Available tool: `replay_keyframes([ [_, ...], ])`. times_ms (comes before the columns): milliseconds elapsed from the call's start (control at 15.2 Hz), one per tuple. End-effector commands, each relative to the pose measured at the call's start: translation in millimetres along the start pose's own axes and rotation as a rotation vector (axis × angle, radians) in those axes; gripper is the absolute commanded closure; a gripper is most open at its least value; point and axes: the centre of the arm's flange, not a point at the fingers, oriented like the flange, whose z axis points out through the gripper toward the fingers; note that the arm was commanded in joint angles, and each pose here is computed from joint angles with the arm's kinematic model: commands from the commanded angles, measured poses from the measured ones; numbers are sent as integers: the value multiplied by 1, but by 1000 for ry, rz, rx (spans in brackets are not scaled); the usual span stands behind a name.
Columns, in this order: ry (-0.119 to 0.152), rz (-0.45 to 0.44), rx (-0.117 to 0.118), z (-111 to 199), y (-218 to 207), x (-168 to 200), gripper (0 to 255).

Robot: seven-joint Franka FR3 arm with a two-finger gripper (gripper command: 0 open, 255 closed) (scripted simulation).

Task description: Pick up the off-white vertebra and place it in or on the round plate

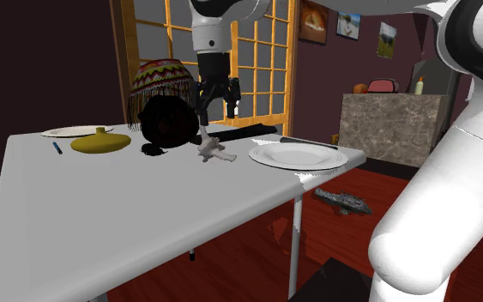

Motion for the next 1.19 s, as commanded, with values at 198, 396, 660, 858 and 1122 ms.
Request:
replay_keyframes([
  [198,2,1,1,23,-3,5,0],
  [396,2,1,1,36,-3,5,0],
  [660,2,1,1,36,-3,5,0],
  [858,2,1,1,36,-3,5,0],
  [1122,1,2,1,35,-4,3,255],
])
